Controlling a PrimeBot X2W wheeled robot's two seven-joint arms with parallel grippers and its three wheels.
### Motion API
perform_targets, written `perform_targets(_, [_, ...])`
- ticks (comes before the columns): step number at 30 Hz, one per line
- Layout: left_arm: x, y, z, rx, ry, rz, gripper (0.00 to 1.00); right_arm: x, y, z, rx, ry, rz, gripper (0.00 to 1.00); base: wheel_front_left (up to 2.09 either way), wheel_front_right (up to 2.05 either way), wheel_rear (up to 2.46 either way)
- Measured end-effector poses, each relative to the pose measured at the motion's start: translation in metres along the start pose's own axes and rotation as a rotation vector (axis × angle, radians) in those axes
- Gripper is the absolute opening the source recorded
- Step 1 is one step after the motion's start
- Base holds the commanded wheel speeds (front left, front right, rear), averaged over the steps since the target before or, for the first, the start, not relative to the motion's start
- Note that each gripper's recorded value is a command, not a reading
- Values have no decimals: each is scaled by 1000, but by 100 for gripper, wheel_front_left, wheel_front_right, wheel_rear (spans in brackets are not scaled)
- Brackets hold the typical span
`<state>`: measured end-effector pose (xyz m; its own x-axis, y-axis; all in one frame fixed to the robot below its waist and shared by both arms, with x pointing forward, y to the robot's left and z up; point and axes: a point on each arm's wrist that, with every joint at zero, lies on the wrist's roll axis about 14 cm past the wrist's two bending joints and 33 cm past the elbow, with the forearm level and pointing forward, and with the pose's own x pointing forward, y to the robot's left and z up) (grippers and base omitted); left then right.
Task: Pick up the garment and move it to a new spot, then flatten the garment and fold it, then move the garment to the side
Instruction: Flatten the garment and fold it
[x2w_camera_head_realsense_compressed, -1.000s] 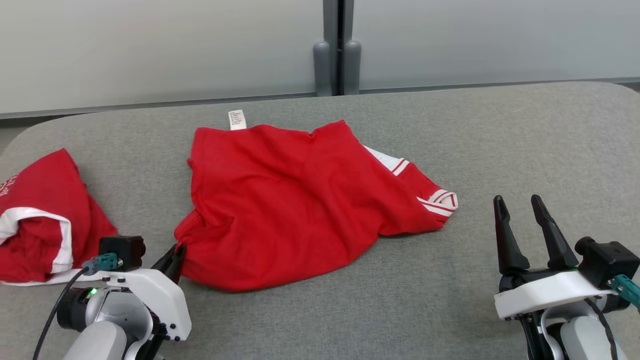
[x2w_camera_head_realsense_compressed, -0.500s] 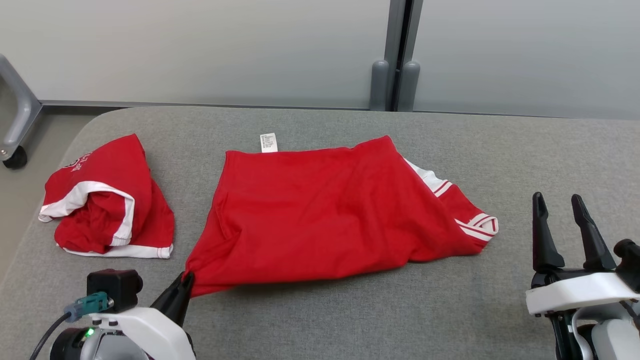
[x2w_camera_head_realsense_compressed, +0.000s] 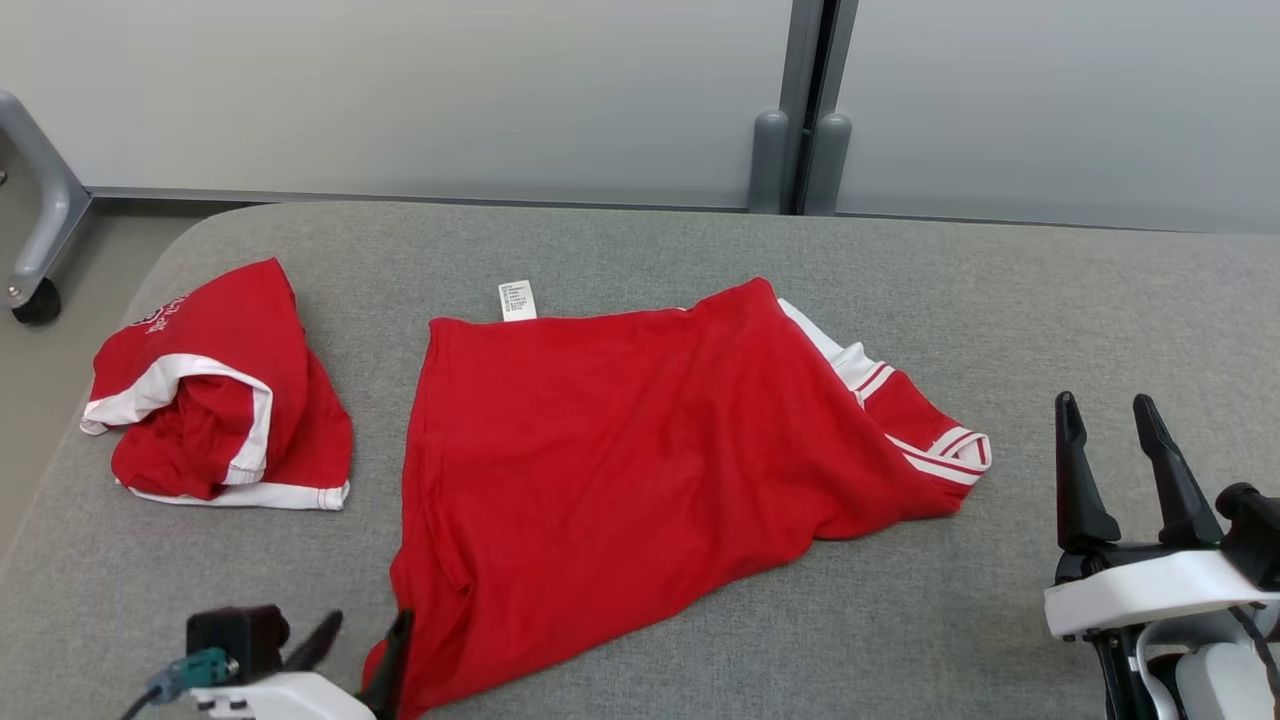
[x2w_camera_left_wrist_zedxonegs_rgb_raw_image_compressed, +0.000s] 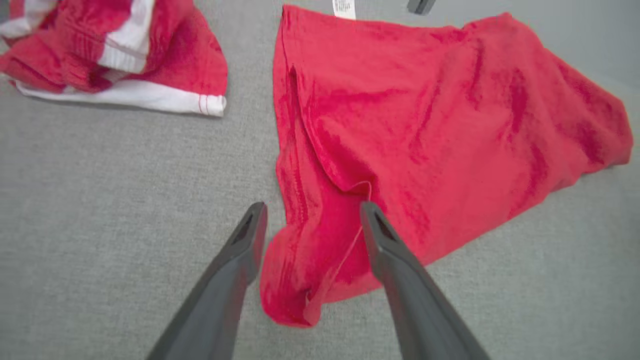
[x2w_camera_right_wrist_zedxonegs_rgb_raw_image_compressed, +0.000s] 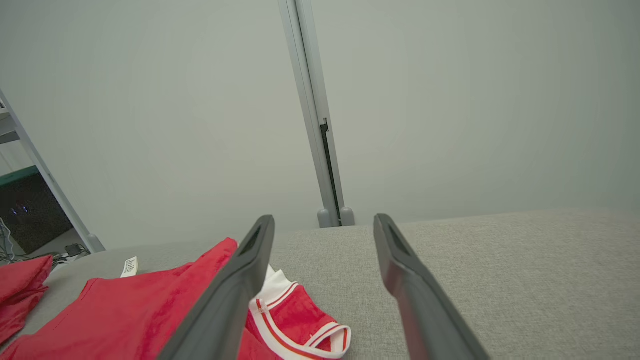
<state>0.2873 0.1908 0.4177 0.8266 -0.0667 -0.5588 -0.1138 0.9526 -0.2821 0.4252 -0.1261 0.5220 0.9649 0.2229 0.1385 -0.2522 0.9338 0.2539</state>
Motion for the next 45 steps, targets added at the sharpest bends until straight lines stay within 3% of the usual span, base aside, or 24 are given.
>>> perform_targets(6, [11,-4,52,68,-234,9,100,-4,1,-7,-3,24,10,100,0,0,0])
perform_targets(15, [22,-25,52,63,-260,-43,100,-12,-5,-11,-9,45,-1,100,0,0,0])
perform_targets(36, [31,-34,60,87,-280,-70,100,-17,-6,-9,-1,43,-13,100,0,0,0])
perform_targets(45, [28,-36,62,72,-294,-76,100,4,11,-36,-62,193,100,100,0,0,0])
